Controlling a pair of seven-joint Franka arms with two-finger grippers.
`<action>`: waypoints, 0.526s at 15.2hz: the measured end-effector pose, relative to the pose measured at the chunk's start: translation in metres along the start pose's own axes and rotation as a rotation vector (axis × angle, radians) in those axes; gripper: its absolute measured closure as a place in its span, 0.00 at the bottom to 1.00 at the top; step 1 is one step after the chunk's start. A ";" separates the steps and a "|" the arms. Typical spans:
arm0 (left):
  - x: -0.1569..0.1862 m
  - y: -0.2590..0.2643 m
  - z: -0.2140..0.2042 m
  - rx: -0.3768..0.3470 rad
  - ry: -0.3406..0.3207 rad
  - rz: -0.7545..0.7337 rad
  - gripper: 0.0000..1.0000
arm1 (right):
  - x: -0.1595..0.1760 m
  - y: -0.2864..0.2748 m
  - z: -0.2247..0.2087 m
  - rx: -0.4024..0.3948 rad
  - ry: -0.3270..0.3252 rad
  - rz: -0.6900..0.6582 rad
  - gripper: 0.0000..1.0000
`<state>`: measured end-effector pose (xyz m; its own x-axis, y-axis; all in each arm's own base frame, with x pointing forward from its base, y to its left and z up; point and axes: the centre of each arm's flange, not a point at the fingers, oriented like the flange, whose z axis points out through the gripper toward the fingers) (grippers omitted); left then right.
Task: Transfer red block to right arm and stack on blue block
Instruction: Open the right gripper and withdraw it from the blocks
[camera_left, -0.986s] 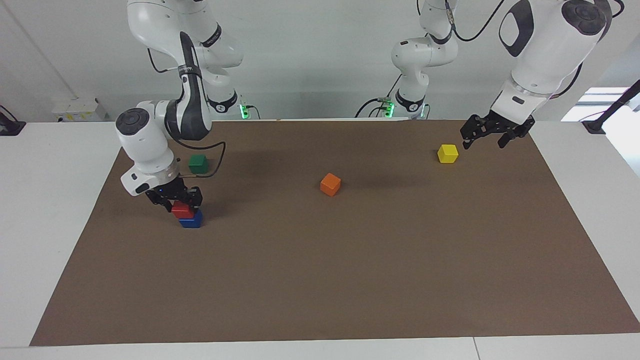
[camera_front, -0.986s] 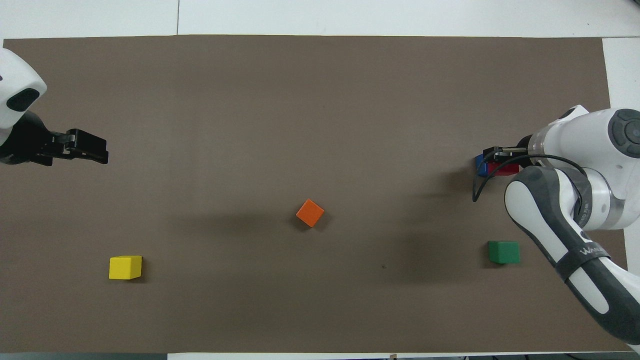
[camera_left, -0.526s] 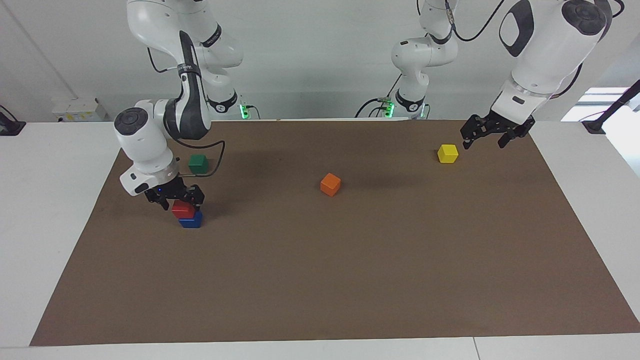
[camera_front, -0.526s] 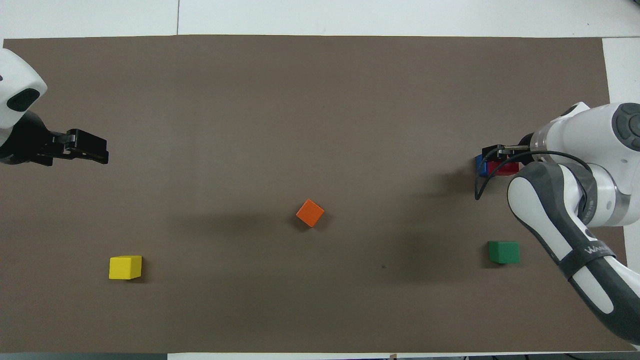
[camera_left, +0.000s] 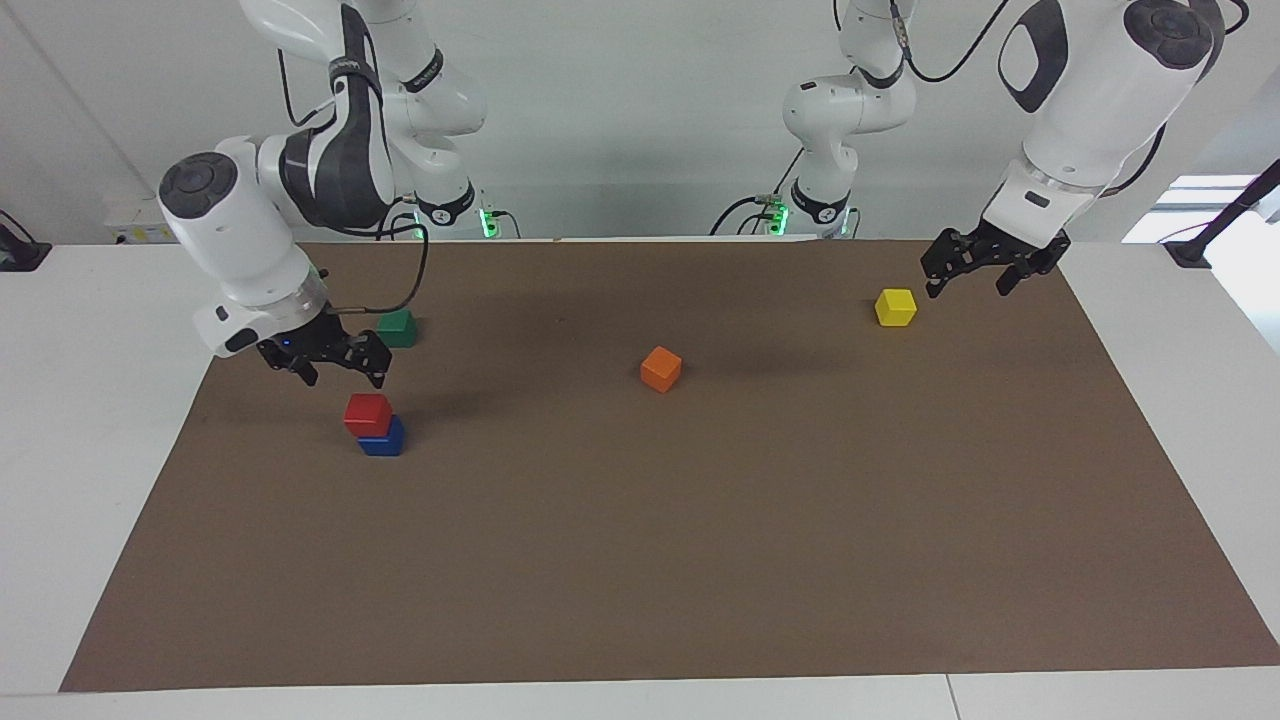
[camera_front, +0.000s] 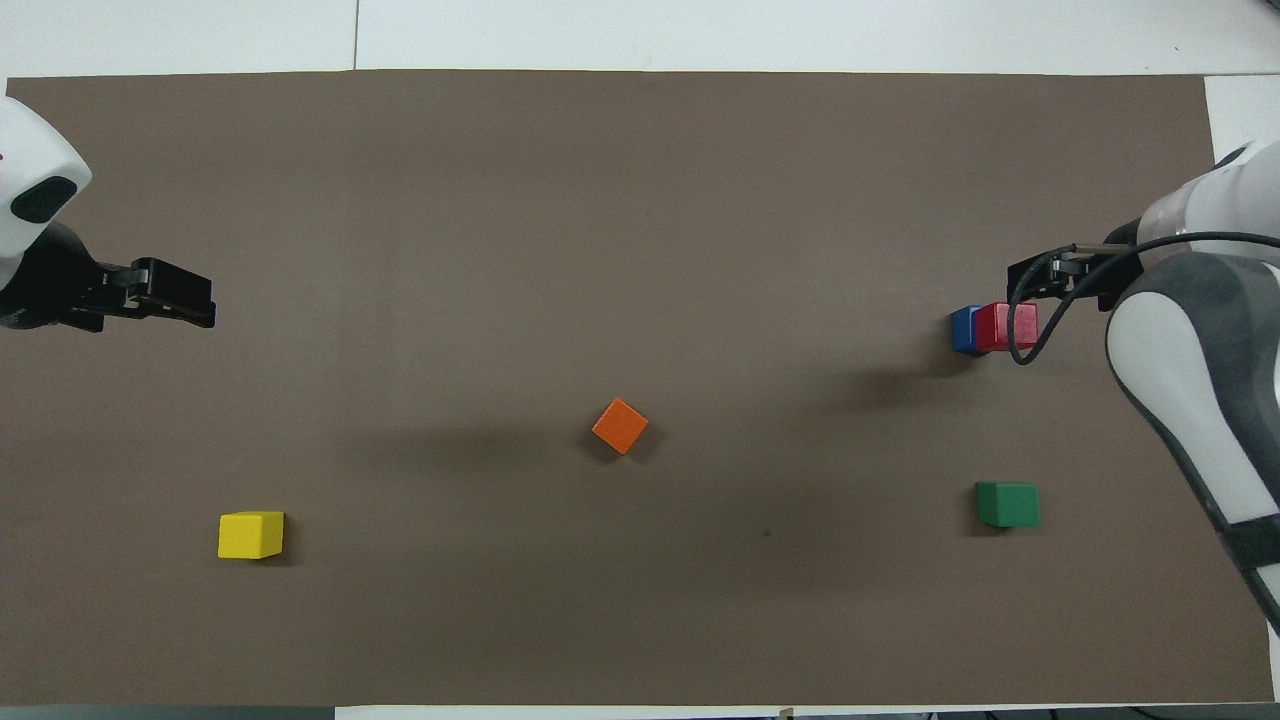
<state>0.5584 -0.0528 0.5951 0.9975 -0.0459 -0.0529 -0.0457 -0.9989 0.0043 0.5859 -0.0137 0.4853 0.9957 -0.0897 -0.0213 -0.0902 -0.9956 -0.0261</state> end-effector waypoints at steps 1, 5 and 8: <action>0.000 0.000 0.000 0.000 0.000 0.000 0.00 | -0.003 -0.001 -0.013 0.001 -0.001 -0.013 0.00; 0.000 0.000 0.000 0.000 0.000 0.000 0.00 | -0.024 0.000 -0.053 -0.002 -0.010 -0.107 0.00; 0.000 0.000 0.000 0.000 0.000 0.000 0.00 | -0.035 0.009 -0.072 -0.003 -0.017 -0.162 0.00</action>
<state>0.5584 -0.0528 0.5951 0.9975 -0.0459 -0.0530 -0.0458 -0.9989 0.0043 0.5517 -0.0211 0.5575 0.9968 0.0726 -0.0336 0.0717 -0.9970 -0.0277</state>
